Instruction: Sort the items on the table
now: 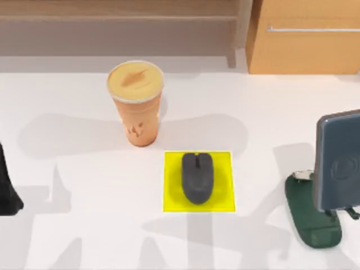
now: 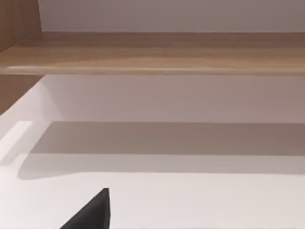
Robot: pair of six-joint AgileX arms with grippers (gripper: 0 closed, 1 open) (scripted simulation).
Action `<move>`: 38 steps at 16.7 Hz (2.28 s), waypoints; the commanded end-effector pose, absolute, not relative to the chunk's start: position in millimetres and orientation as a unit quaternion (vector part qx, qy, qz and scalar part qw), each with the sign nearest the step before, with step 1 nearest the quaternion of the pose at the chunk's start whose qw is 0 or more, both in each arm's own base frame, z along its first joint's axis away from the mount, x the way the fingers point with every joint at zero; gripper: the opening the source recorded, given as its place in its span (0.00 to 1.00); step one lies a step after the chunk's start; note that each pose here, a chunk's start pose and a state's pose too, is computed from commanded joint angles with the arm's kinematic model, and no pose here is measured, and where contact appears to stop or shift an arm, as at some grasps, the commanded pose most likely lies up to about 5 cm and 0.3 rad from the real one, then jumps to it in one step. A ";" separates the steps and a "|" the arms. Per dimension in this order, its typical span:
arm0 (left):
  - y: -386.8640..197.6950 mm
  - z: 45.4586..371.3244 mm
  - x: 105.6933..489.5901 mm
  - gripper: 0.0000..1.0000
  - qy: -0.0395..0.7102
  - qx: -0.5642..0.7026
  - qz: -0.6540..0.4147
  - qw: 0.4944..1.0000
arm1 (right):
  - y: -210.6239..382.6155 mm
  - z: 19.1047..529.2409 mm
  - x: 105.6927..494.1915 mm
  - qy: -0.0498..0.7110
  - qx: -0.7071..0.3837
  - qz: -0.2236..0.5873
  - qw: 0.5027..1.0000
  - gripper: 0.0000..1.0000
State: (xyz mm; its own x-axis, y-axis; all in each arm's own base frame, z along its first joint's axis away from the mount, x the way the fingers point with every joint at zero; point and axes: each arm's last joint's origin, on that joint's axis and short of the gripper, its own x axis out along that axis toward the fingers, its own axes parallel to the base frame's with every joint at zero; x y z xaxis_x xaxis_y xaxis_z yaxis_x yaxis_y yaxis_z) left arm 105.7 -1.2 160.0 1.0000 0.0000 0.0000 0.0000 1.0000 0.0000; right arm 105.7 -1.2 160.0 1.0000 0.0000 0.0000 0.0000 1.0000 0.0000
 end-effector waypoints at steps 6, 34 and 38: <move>-7.6 156.1 111.7 1.00 0.021 -0.003 -0.010 1.000 | -1.2 160.0 105.7 0.000 0.000 0.000 1.000 1.00; -198.0 76.9 252.1 1.00 0.050 -0.005 -0.013 0.999 | -1.2 160.0 105.7 0.000 0.000 0.000 1.000 1.00; -198.4 77.1 250.8 1.00 0.051 -0.004 -0.016 0.999 | -1.2 160.0 105.7 0.000 0.000 0.000 1.000 1.00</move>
State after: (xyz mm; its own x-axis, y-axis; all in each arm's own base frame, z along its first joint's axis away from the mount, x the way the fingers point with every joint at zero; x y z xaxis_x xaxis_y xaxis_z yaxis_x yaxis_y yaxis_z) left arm 250.8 -198.4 77.1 0.9943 -0.0325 -0.1012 0.0316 0.9994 -0.0104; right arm 105.7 -1.2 160.0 1.0000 0.0000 0.0000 0.0000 1.0000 0.0000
